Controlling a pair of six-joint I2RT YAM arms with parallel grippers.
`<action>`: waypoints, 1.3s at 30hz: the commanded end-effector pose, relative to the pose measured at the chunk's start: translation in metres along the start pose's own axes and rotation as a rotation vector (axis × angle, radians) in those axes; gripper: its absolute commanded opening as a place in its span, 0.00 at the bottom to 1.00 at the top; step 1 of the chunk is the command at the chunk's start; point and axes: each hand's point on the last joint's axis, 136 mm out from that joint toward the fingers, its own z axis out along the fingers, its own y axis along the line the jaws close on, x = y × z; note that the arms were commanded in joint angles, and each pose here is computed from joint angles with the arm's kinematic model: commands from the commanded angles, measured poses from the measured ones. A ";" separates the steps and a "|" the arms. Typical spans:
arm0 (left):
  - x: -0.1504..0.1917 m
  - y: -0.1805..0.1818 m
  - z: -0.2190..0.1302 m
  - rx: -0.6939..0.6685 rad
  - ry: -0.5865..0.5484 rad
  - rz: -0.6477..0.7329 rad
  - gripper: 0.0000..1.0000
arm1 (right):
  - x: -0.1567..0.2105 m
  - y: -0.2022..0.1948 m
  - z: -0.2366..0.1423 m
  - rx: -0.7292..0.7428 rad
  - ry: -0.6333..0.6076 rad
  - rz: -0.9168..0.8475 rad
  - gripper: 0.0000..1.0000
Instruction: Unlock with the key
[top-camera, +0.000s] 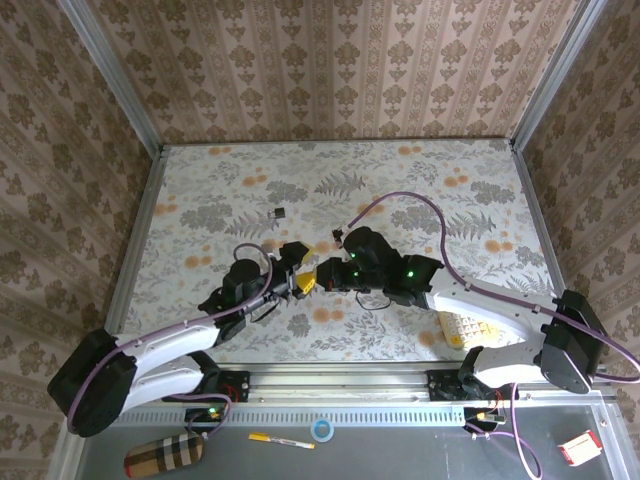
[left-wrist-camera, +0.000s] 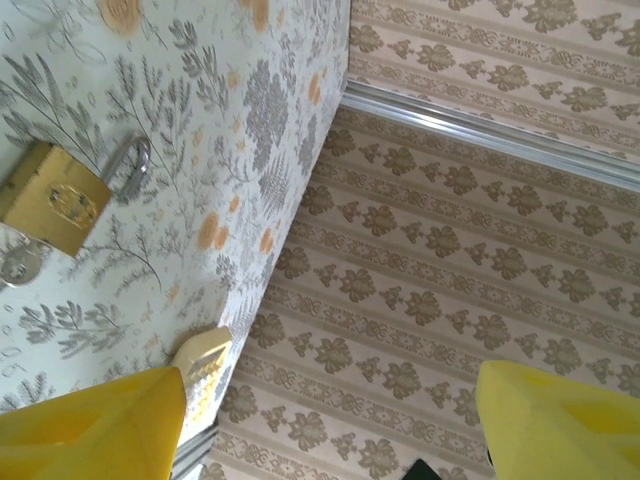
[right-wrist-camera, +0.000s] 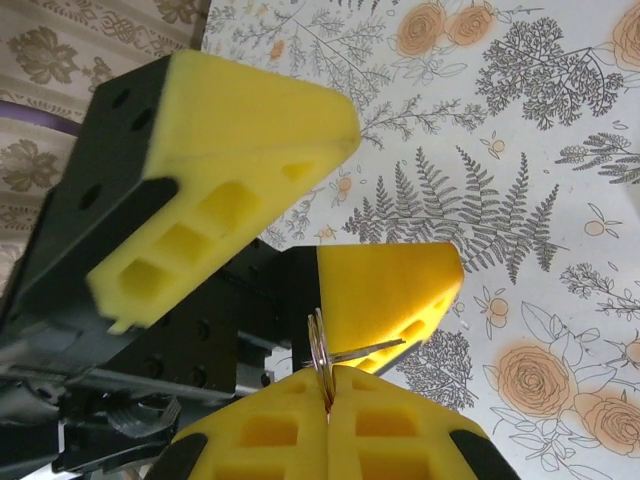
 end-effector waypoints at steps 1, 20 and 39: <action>-0.007 -0.013 -0.008 0.002 -0.028 0.082 0.76 | -0.005 0.015 -0.013 -0.048 -0.022 0.004 0.00; 0.021 -0.028 -0.007 0.073 0.097 0.008 0.89 | -0.012 0.039 -0.007 -0.180 -0.052 -0.038 0.00; 0.012 -0.035 -0.008 0.151 0.043 -0.039 0.63 | 0.003 0.033 0.002 -0.199 -0.035 -0.012 0.00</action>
